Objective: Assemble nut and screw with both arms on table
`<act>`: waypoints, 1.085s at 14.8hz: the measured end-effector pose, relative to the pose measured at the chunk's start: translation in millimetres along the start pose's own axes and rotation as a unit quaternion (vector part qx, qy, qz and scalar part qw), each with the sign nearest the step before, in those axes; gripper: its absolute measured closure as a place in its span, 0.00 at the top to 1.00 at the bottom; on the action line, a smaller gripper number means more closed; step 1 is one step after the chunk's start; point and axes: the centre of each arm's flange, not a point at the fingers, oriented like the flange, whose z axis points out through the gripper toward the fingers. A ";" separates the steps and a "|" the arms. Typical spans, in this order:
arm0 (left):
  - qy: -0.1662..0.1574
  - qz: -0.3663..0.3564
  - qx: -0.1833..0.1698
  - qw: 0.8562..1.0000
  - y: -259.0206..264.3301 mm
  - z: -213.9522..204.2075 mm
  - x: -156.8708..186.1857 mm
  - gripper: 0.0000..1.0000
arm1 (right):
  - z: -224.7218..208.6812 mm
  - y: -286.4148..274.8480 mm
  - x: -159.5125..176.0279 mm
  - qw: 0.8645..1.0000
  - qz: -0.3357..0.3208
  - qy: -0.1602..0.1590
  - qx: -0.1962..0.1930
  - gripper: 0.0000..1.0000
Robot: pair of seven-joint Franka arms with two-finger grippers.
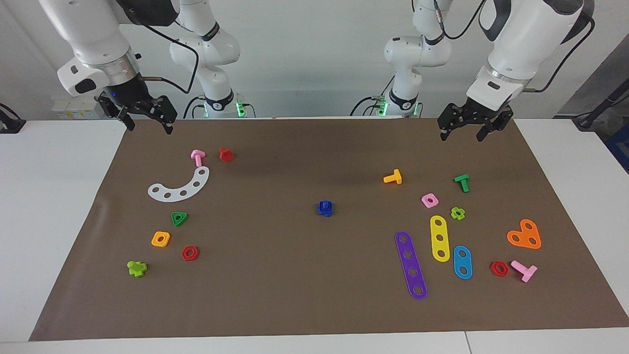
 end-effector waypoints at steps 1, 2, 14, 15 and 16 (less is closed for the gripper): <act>-0.002 -0.002 0.000 1.000 -2.3 1.7 -0.2 1.00 | 0.0 0.0 0.0 1.000 0.000 0.000 0.000 1.00; -0.003 -0.006 0.000 1.000 -6.1 3.8 0.3 1.00 | 0.0 0.0 0.0 1.000 0.000 0.000 0.000 1.00; 0.008 0.028 0.009 1.000 -54.4 12.4 6.8 1.00 | 0.0 0.0 0.0 1.000 0.000 0.000 0.000 1.00; 0.008 0.028 0.009 1.000 -55.3 12.4 6.8 1.00 | 0.0 0.0 0.0 1.000 0.000 0.000 0.000 1.00; 0.008 0.026 0.009 1.000 -57.4 12.1 6.9 1.00 | 0.0 0.0 0.0 1.000 0.000 0.000 0.000 1.00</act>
